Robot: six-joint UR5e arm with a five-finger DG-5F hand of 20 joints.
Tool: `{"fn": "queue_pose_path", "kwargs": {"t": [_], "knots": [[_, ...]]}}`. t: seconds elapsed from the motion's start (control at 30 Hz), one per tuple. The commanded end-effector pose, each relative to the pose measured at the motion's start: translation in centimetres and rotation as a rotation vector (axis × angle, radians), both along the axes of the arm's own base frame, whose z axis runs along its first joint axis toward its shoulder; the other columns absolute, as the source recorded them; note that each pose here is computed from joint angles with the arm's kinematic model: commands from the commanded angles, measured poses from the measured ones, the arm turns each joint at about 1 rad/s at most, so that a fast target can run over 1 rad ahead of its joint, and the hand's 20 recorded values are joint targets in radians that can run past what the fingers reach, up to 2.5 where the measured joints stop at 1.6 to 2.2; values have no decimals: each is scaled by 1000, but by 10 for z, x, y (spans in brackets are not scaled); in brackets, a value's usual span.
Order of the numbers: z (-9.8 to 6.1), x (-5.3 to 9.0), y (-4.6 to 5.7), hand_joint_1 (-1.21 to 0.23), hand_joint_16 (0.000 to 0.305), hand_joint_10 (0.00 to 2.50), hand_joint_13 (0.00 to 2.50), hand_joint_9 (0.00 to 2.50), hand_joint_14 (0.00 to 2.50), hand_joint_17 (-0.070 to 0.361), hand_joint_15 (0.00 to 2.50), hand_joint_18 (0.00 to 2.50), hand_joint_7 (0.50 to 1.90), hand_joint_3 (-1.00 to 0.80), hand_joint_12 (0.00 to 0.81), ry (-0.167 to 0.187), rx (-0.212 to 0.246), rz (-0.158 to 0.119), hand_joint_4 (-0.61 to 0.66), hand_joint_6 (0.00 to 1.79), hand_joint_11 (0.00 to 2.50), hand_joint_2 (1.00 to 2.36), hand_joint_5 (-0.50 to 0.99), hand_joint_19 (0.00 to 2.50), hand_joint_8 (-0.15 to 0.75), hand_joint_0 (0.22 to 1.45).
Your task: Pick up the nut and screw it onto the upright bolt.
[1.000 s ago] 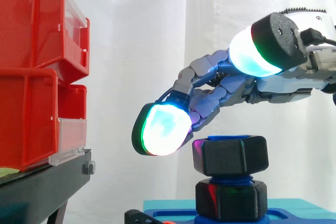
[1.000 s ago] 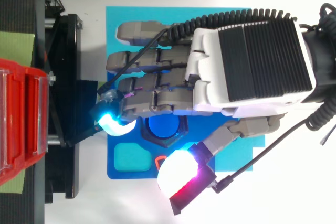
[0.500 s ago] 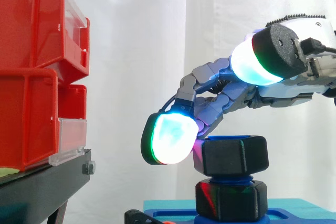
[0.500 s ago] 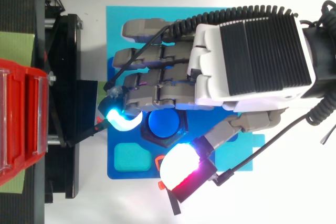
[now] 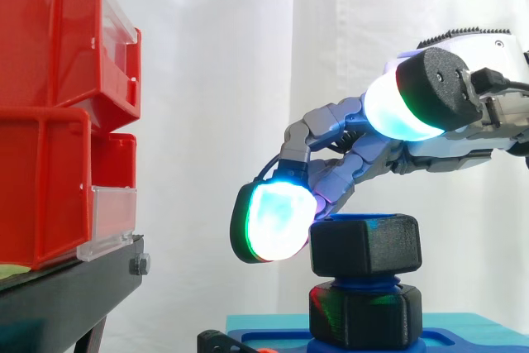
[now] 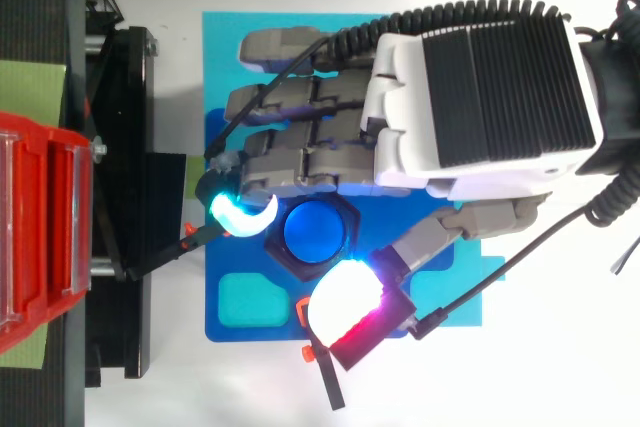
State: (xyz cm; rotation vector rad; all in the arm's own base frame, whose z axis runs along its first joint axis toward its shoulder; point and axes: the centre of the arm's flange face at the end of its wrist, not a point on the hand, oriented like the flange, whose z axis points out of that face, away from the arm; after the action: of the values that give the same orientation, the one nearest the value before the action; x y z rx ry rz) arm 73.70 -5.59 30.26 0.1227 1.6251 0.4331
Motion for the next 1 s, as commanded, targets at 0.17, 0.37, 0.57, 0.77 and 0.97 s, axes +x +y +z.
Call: {"fn": "queue_pose_path", "kwargs": {"t": [0.17,0.37,0.57,0.77,0.97], "knots": [[0,-1,-8,-187,33,0,488,668,0,74,0,165,1226,-500,316,-2,0,-6,198,503,0,1000,-72,0,283,507],[0,-1,-16,-212,32,0,525,703,0,73,0,202,1383,-500,307,-5,1,-10,184,500,0,1000,-54,0,289,511],[1,-1,-21,-240,32,0,562,755,0,71,0,242,1332,-500,300,-13,2,-9,175,564,0,1000,-51,0,293,515],[3,-1,-23,-255,30,0,597,812,0,69,0,289,1300,-500,293,-23,3,-4,174,591,0,1000,-41,0,300,520],[3,-1,-26,-248,29,0,666,927,1,66,0,343,1234,-500,279,-25,3,-3,167,640,0,1000,-16,0,302,517]]}}
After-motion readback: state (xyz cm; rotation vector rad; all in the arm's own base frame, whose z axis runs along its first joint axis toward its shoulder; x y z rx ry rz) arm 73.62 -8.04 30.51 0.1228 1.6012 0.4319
